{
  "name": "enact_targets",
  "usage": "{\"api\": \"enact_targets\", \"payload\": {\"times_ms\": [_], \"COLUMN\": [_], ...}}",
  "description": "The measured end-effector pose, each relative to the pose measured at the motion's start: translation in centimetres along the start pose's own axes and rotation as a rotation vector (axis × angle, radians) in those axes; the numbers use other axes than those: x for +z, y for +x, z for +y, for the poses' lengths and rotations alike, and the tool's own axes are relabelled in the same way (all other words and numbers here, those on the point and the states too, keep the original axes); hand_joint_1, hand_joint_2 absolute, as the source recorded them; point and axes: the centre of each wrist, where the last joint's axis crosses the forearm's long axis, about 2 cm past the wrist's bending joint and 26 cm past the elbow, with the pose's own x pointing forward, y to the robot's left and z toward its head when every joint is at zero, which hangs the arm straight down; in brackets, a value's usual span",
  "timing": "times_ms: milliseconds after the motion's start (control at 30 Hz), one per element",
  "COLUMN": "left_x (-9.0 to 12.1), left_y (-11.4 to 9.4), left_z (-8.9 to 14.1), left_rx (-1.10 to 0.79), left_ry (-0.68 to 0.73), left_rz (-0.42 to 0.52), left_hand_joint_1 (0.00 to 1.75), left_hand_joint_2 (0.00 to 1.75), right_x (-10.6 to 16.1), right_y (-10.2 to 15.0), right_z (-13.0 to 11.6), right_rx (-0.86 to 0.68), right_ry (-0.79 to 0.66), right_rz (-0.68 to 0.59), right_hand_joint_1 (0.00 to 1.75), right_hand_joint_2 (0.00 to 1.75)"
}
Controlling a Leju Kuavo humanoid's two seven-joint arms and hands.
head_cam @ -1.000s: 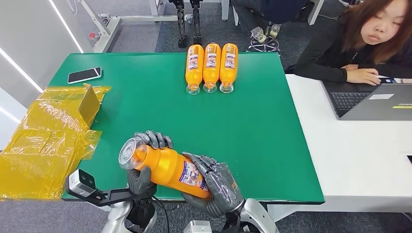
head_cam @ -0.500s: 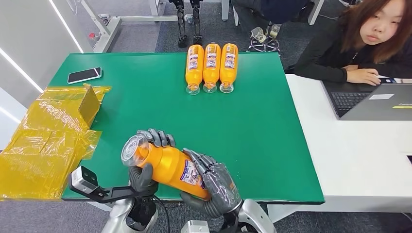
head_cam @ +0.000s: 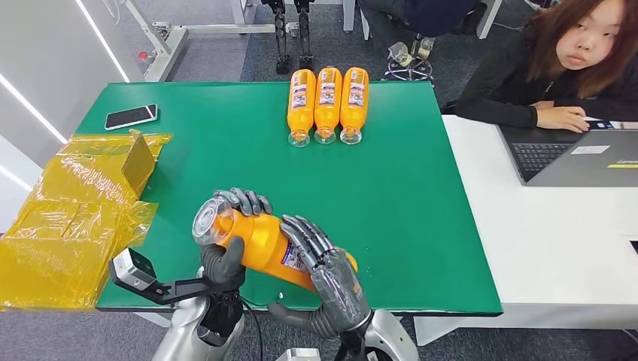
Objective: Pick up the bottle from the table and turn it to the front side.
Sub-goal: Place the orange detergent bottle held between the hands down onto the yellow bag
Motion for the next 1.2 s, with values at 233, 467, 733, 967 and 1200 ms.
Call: {"api": "enact_targets", "payload": {"times_ms": [233,467,733,967,1200], "left_x": [-0.9,-0.3,-0.7,-0.9,-1.7], "left_y": [3.2,7.9,12.5,17.1,19.7], "left_z": [6.9,14.8,20.7,24.8,26.8], "left_rx": [-0.452,-0.800,-1.266,-1.833,-2.074], "left_ry": [0.111,0.217,0.281,0.157,-0.079], "left_rz": [0.015,0.062,0.216,0.516,0.879], "left_hand_joint_1": [1.75,1.75,1.75,1.75,1.75], "left_hand_joint_2": [1.75,1.75,1.75,1.75,1.75], "right_x": [-0.2,0.3,2.0,3.8,4.9], "right_y": [-0.1,-0.8,-1.9,-2.9,-3.2], "right_z": [0.6,1.0,1.2,1.3,1.5], "right_rx": [-0.048,-0.067,-0.068,-0.070,-0.066], "right_ry": [-0.017,-0.030,-0.045,-0.067,-0.068], "right_rz": [-0.046,-0.055,-0.039,-0.020,-0.007], "right_hand_joint_1": [0.00,0.00,0.00,0.00,0.00], "right_hand_joint_2": [1.75,1.75,1.75,1.75,1.75]}}
